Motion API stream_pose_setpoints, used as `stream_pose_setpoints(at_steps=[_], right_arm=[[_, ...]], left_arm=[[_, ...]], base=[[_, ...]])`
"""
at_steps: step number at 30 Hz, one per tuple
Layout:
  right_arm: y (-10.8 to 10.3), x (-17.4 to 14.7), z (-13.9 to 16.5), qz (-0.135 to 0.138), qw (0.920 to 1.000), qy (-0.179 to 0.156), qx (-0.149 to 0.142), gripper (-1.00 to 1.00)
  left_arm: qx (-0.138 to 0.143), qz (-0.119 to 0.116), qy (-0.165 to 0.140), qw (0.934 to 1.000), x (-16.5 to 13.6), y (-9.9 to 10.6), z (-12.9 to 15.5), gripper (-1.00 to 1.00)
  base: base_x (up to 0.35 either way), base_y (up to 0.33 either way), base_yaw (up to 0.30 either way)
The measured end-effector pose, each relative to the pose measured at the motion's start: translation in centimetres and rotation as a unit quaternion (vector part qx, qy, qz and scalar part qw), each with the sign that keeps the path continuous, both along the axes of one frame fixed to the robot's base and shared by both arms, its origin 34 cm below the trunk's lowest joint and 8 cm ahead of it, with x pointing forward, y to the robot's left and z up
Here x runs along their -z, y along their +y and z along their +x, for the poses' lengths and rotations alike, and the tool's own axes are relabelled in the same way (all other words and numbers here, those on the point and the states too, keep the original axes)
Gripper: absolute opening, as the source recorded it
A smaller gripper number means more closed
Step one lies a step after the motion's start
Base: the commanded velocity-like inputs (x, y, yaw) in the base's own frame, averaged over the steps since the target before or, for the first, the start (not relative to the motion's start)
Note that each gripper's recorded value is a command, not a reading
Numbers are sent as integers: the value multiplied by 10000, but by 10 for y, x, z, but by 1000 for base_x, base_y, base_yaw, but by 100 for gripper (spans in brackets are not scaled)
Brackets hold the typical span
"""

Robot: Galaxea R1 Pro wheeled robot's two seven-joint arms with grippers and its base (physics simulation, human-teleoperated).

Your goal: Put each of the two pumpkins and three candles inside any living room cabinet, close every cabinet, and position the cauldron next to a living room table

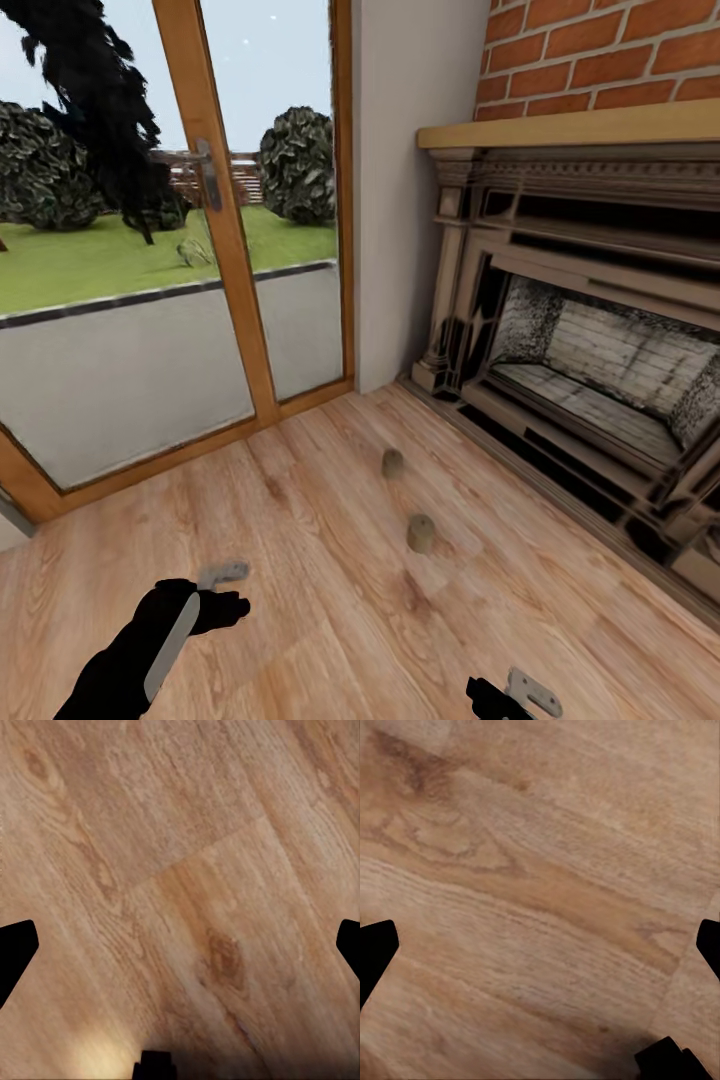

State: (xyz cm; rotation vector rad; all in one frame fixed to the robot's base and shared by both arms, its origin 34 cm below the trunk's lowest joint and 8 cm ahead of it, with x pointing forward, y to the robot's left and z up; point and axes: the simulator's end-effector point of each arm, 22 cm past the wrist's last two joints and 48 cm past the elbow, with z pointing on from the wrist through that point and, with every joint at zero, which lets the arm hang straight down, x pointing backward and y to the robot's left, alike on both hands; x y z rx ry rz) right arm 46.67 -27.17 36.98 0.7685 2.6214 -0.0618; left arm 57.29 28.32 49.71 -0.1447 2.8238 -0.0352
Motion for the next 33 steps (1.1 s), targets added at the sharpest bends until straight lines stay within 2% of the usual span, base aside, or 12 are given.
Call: stream_pose_setpoints(at_steps=[20,33], right_arm=[[0,9,-10,10,9999,142,33,100],[0,15,-17,9,9997,233,33,100]], left_arm=[[0,2,141,9999,12,0,-7,100],[-2,-8,231,9997,20,0,-11,100]], base=[[273,179,-144],[321,24,-144]])
